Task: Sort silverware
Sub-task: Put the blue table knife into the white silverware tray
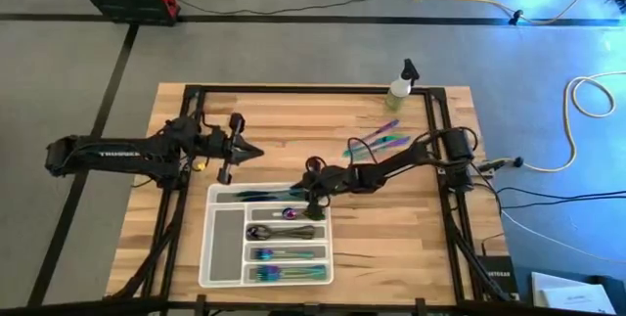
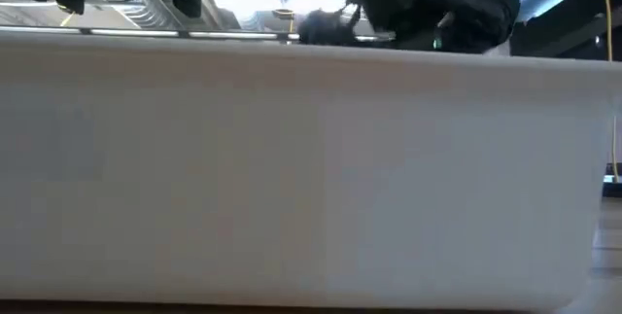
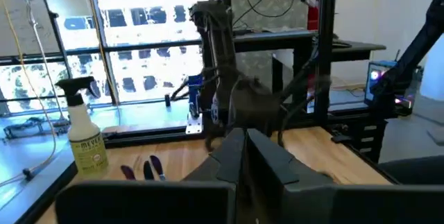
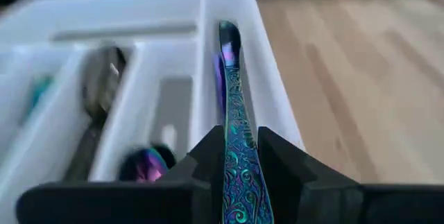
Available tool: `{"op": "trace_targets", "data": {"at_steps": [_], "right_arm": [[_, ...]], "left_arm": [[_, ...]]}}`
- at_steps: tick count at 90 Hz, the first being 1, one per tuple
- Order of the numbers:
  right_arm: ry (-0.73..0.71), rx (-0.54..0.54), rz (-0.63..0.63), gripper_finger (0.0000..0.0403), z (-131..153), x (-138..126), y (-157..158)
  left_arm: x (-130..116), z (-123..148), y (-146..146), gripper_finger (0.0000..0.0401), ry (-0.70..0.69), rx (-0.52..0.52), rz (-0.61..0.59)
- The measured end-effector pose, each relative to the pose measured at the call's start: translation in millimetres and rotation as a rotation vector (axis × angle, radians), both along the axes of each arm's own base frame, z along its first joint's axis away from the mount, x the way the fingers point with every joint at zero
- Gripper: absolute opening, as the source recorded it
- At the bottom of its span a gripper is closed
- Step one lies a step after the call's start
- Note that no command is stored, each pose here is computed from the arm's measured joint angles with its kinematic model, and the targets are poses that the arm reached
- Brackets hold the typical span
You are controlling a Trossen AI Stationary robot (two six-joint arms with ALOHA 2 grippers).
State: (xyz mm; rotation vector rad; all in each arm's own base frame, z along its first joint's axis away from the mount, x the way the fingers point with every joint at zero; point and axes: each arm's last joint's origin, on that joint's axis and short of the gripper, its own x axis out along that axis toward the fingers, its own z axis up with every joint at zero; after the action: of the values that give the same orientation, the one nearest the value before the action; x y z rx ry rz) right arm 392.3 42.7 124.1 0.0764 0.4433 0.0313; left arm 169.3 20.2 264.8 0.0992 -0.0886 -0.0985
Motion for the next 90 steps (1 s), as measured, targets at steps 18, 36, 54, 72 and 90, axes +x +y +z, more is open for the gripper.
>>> {"op": "trace_targets", "data": {"at_steps": [18, 36, 54, 72, 90], "right_arm": [[-0.014, 0.036, -0.046, 0.0055, -22, 5, -1], [-0.03, 0.039, -0.063, 0.0055, -24, 6, -1], [-0.015, 0.045, -0.051, 0.0074, -25, 6, 0], [-0.015, 0.052, -0.05, 0.0122, -25, 6, 0], [-0.022, -0.041, -0.034, 0.0145, 8, -2, -2]], "left_arm": [[0, 0, -2, 0.0004, -0.002, 0.021, 0.014], [1, -2, -2, 0.0004, 0.019, 0.018, 0.023], [1, -2, -2, 0.0004, 0.019, 0.034, 0.029], [1, -2, -1, 0.0004, 0.016, 0.057, 0.055], [1, -4, -1, 0.0004, 0.034, 0.053, 0.056]]}}
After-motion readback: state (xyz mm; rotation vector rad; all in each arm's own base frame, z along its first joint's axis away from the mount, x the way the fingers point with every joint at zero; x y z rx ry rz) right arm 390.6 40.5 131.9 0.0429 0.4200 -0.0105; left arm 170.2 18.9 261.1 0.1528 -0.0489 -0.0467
